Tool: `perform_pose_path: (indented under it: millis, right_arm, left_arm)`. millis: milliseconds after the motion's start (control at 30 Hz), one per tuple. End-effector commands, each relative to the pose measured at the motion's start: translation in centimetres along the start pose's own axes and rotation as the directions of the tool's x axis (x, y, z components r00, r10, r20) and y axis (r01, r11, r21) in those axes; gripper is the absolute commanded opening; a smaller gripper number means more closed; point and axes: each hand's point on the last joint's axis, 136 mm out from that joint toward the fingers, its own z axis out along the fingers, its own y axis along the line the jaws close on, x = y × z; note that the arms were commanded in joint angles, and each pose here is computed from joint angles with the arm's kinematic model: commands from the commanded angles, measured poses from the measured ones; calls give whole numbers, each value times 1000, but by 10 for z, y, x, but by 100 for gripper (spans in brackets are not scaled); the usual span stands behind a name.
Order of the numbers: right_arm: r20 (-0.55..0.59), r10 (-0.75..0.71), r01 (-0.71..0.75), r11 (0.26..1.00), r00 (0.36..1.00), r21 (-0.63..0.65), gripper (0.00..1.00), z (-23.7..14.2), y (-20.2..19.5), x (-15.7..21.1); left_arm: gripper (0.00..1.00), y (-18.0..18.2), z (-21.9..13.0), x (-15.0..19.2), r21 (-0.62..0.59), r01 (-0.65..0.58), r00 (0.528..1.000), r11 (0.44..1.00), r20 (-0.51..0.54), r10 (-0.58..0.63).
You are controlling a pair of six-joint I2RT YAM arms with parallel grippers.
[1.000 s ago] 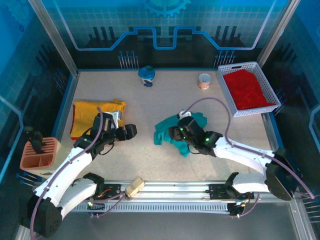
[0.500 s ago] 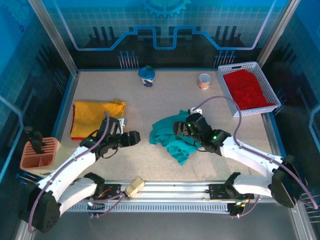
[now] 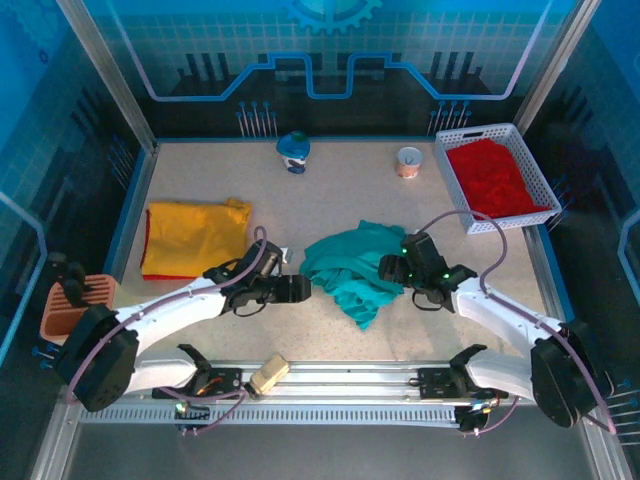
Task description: Fold and stack the t-shirts
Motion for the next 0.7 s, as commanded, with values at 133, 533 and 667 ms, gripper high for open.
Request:
perform_pose_path:
  millis: [133, 533, 667]
  right_arm:
    - [-127, 83, -91, 994, 988, -60, 68, 19, 8, 17]
    - [-164, 195, -199, 980, 967, -12, 49, 29, -7, 40]
    - [-142, 194, -199, 980, 971, -24, 34, 25, -6, 36]
  left_arm:
    - [73, -4, -9, -10, -4, -3, 998, 1000, 63, 4]
    - [72, -1, -14, -10, -15, -20, 997, 1000, 77, 21]
    - [72, 1, -18, -9, -19, -19, 996, 1000, 87, 21]
